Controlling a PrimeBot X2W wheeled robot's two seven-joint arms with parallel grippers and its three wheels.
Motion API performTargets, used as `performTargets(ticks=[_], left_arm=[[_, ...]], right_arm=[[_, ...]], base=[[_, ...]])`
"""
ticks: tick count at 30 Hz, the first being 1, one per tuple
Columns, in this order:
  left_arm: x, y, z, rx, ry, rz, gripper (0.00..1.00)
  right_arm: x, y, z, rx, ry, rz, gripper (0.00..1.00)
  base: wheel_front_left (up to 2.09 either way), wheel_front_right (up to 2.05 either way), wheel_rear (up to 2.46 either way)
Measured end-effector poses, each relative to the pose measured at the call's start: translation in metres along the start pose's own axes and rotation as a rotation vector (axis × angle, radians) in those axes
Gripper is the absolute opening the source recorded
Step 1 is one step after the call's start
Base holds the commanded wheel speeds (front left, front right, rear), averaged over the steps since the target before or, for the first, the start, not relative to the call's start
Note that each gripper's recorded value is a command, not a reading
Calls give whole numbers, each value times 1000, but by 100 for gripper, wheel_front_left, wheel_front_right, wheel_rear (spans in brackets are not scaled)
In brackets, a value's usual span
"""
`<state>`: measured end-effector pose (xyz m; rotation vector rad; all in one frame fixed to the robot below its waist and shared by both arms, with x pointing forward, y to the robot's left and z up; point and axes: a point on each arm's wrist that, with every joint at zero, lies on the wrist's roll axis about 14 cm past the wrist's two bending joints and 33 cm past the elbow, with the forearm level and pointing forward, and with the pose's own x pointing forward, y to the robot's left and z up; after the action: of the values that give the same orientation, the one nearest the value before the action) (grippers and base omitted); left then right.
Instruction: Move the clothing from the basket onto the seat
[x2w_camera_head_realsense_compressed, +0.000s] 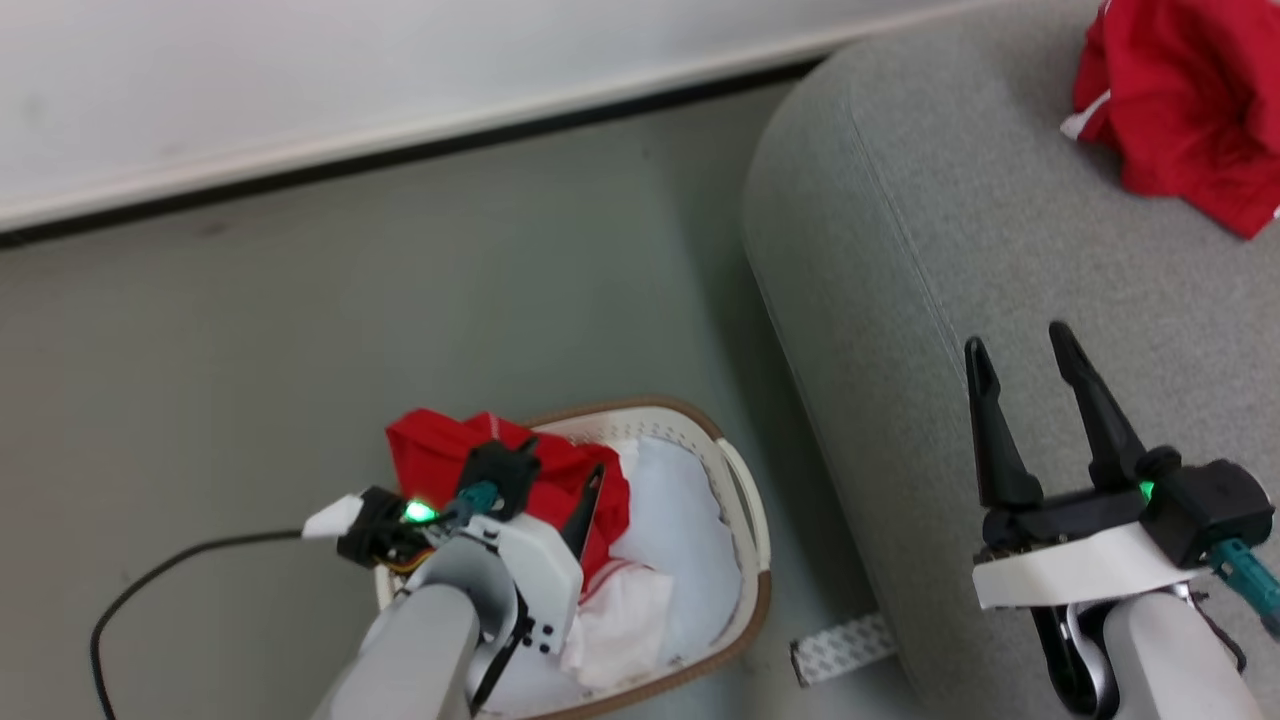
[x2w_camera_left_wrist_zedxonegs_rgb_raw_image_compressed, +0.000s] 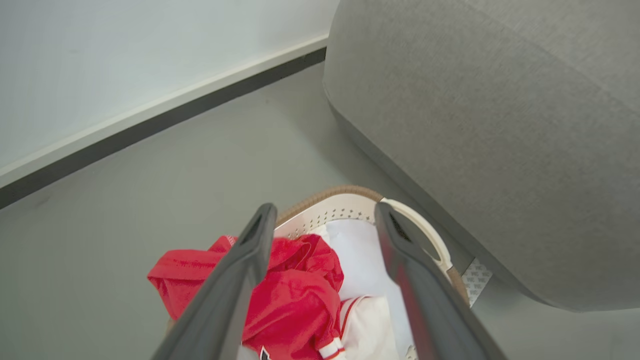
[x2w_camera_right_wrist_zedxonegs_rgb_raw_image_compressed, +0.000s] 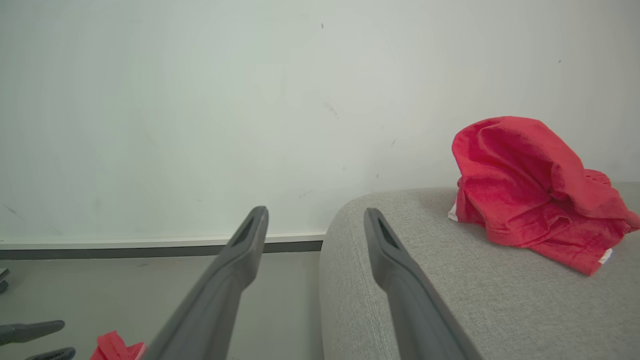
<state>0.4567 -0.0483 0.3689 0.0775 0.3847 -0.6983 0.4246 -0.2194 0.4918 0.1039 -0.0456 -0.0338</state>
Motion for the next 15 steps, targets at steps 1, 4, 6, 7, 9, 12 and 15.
performTargets(ticks=[1,4,6,7,9,12,15], left_arm=[[9,-2,-8,10,35,-18,100],[30,-8,-37,29,148,-64,100],[40,-11,-62,43,241,-91,100],[45,-11,-73,50,284,-100,100],[54,-10,-94,63,357,-110,100],[66,-1,-124,91,453,-109,100],[76,9,-153,104,536,-104,100]], right_arm=[[4,-2,-1,6,0,-3,100],[16,-6,-8,12,11,-9,100],[22,-10,-13,22,18,-19,100],[26,-12,-16,26,21,-23,100],[33,-15,-21,31,27,-27,100],[44,-18,-28,47,33,-31,100],[54,-20,-34,53,34,-30,100]], base=[[0,0,0],[0,0,0],[0,0,0],[0,0,0],[0,0,0],[0,0,0],[0,0,0]])
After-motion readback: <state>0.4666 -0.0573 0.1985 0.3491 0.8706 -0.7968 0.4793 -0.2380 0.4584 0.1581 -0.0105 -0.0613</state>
